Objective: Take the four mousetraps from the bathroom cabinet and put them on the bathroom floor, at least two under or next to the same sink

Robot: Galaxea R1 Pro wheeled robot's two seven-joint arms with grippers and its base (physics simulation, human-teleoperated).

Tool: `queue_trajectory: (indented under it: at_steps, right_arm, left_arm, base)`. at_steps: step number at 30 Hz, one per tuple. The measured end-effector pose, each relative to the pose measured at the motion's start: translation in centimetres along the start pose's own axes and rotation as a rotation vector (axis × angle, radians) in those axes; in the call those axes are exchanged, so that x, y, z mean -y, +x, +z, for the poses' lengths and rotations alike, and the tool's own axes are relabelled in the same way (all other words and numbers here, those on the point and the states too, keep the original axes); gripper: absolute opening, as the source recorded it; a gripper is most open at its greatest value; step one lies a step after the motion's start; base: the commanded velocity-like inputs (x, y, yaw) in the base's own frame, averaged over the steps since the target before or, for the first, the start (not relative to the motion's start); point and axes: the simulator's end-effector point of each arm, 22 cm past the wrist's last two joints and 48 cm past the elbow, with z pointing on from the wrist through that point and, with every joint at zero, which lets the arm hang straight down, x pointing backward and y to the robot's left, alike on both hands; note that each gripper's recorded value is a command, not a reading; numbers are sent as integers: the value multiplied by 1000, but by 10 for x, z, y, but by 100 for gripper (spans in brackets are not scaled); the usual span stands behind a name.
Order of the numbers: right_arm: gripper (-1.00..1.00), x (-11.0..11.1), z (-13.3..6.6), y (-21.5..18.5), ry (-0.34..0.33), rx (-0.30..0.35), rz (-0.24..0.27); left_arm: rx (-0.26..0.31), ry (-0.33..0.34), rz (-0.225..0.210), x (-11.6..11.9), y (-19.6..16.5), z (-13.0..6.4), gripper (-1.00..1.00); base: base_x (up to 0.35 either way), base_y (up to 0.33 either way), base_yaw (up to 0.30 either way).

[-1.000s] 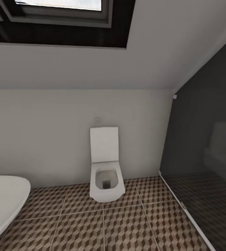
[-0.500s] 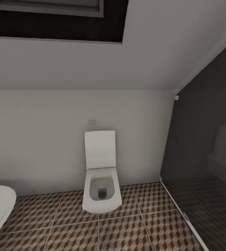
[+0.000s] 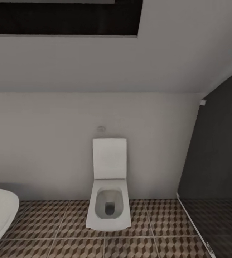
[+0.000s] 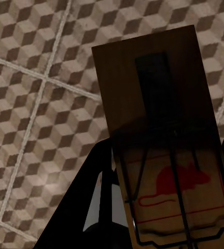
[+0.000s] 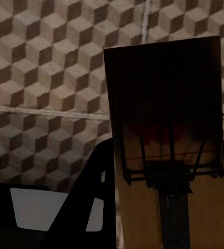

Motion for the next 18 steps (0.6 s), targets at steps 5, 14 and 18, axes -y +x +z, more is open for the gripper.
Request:
queue_trajectory:
  at_steps: [5,14,18]
  right_arm:
    - [-100,0,0,0,1,0,0]
    - [-100,2,0,1,2,-2,1]
    - [-100,1,0,1,2,-2,1]
  left_arm:
    - [-1,0,0,0,0,0,-100]
    - [1,1,1,1,0,0,-100]
    - [2,2,1,1,0,0,-100]
  base:
    - [304,-133,273]
    - [173,-75,94]
    - [158,-10,10]
